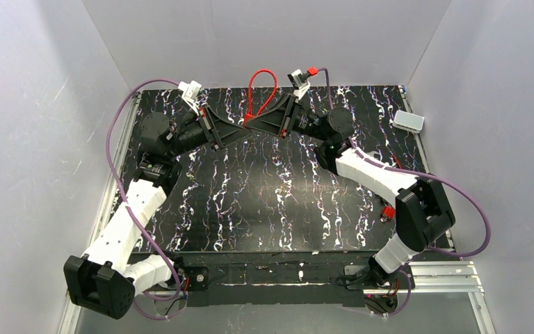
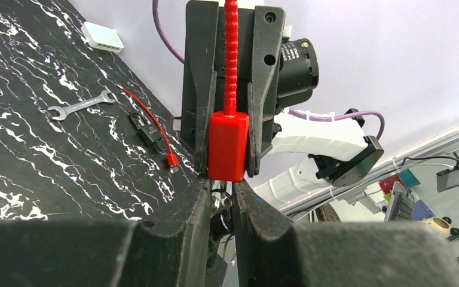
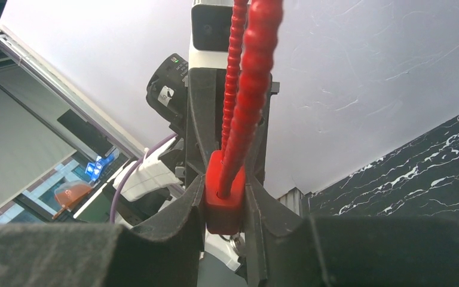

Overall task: Lock with the key
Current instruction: Remove the key from the lock.

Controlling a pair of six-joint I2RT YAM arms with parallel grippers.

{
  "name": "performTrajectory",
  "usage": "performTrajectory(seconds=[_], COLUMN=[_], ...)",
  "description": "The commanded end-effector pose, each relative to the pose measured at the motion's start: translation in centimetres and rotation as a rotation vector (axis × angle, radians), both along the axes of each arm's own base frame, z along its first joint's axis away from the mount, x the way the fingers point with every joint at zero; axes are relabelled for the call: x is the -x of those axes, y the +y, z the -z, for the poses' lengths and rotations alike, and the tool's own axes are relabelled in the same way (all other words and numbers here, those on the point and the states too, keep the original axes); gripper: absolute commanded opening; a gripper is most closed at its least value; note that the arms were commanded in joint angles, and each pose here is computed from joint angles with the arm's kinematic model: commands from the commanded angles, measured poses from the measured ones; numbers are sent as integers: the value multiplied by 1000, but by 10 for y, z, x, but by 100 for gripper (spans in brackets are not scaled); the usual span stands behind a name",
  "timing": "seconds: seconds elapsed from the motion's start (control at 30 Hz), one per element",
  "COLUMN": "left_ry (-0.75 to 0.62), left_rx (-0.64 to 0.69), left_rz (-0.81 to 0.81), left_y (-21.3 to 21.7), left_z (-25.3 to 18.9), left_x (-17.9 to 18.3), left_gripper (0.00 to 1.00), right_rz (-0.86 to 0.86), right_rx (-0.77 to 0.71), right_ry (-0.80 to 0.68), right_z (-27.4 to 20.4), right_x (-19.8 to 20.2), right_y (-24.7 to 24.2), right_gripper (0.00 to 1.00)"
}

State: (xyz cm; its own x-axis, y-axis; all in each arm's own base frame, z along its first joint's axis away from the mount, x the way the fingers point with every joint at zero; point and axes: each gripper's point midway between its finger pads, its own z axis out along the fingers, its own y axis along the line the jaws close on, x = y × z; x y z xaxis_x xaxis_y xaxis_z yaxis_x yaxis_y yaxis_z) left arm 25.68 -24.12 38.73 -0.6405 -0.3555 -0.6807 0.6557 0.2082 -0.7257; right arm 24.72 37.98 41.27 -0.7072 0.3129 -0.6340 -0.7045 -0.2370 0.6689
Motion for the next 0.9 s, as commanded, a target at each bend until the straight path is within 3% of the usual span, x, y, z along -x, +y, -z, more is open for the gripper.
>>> performTrajectory(seconds=[0.0,0.17,0.27,0.67,0.77,0.87], left_ry=[-46,-32,0,137,92,42], left_rx=[18,35,70,205,184,72], left_rz=[42,40,44,110,88,25], left_y=[-4,-5,-5,-6,-5,-3], left_z=[-9,-11,-16,-25,-24,-12], left_x=[10,9,9,21,20,12], left_gripper=[17,14,0,0,0,0], right_rz=[7,-6,-25,-67,-43,-9], right_rx=[-76,-89,-112,-204,-177,-128], right_ry=[-83,-81,-87,-9,14,30], right_z=[-26,-27,-29,-33,-28,-23], right_x=[6,8,14,21,15,5], right_y=[-2,-2,-4,-15,-11,-5], right_gripper=[1,1,1,1,1,1])
